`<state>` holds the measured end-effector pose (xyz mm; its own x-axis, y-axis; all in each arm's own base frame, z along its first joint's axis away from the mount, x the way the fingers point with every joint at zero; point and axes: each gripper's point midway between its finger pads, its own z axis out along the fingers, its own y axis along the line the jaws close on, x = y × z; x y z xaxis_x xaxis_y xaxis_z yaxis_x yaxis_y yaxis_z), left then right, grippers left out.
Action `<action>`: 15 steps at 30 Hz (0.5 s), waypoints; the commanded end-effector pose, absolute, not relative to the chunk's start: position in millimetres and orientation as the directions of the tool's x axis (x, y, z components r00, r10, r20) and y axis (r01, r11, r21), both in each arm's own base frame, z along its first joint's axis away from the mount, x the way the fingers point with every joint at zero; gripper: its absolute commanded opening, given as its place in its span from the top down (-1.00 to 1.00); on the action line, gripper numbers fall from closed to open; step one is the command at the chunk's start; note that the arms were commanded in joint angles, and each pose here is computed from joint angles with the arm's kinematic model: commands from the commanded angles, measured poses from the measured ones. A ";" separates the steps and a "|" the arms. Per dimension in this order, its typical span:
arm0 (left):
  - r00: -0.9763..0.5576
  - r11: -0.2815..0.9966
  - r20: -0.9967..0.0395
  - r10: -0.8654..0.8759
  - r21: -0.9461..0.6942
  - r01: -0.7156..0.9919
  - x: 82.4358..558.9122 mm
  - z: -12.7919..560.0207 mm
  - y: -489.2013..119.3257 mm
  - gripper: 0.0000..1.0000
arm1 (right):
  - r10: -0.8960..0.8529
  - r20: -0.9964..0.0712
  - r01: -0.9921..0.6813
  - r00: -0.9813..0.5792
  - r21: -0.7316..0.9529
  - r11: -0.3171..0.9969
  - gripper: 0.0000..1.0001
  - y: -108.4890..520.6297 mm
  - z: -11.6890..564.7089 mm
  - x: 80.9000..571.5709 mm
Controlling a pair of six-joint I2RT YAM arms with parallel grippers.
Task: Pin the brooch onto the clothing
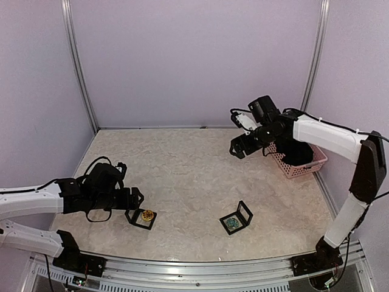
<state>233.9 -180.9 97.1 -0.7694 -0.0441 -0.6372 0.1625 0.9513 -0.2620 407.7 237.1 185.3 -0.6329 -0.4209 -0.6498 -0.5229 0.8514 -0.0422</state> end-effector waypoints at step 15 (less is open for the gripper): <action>-0.833 0.968 -0.552 0.023 -0.195 0.156 224.5 53.9 -179.3 0.52 | -0.353 -0.362 -0.443 -0.863 0.205 0.873 -0.67 253.4 83.8 201.1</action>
